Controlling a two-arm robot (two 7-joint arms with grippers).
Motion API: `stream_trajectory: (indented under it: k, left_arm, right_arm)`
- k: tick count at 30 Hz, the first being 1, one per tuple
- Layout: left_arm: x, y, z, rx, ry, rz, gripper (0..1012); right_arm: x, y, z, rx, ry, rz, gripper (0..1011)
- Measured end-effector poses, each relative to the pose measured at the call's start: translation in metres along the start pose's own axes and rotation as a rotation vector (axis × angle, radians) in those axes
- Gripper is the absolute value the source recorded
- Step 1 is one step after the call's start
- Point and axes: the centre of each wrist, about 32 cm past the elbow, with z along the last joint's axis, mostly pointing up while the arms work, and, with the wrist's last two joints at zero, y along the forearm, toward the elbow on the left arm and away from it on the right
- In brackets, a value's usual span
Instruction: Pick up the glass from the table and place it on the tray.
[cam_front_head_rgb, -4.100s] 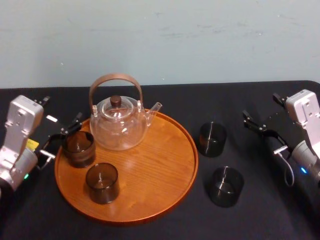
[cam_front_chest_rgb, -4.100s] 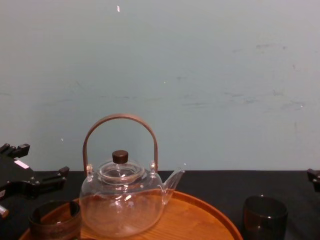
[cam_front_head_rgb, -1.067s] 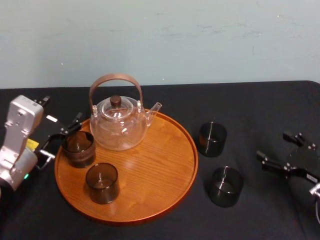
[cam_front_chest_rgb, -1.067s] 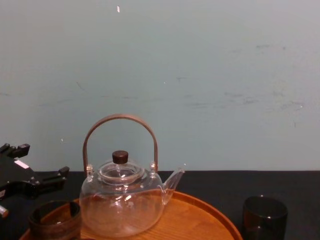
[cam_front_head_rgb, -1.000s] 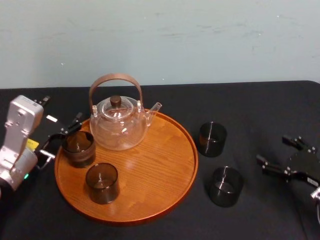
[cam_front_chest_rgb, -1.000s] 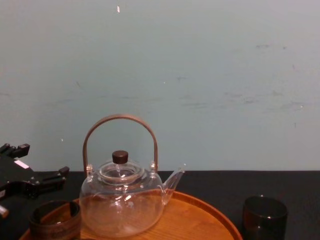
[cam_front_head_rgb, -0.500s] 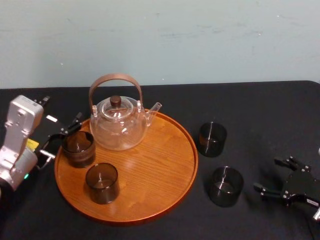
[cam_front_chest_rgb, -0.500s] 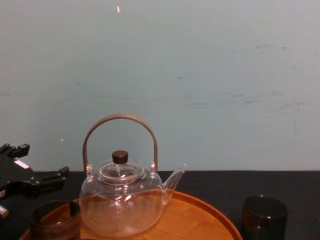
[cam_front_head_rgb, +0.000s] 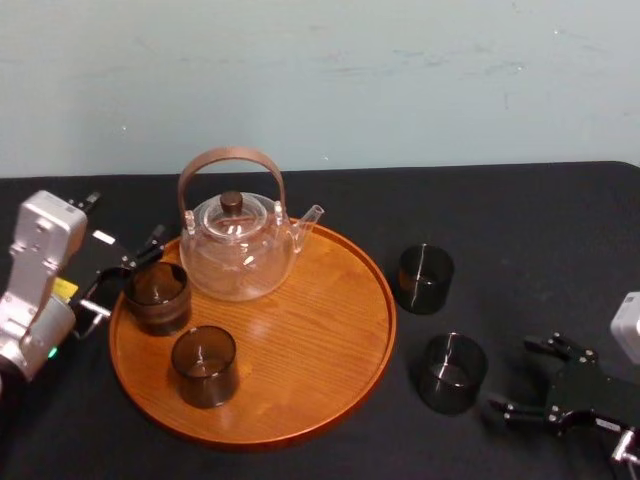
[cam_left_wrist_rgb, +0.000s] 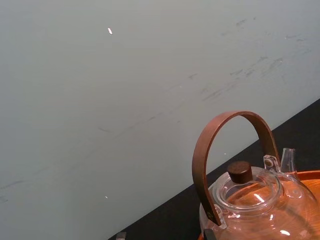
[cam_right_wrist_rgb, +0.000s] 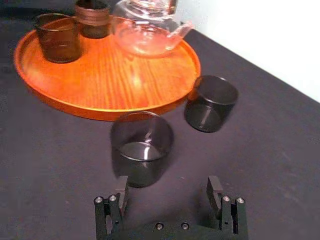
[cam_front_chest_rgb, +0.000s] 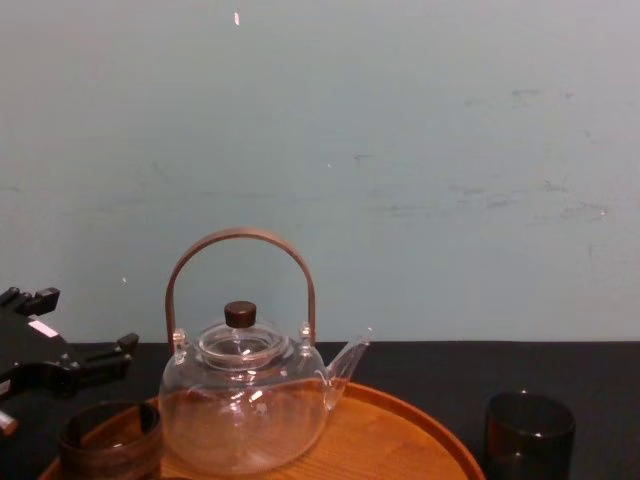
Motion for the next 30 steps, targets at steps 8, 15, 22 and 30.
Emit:
stream_trajectory:
  k: [8, 15, 22, 30]
  left_arm:
    - [0.0000, 0.000, 0.000, 0.000, 0.000, 0.000, 1001]
    - [0.0000, 0.000, 0.000, 0.000, 0.000, 0.000, 1001]
    - [0.0000, 0.000, 0.000, 0.000, 0.000, 0.000, 1001]
    - [0.0000, 0.000, 0.000, 0.000, 0.000, 0.000, 1001]
  right_arm:
    - [-0.0049, 0.007, 0.002, 0.008, -0.014, 0.045, 1002]
    - [-0.0057, 0.014, 0.004, 0.021, -0.018, 0.062, 1002]
    - [-0.0032, 0.024, 0.007, 0.028, -0.021, 0.071, 1002]
    - [-0.0006, 0.034, 0.009, 0.028, -0.014, 0.076, 1002]
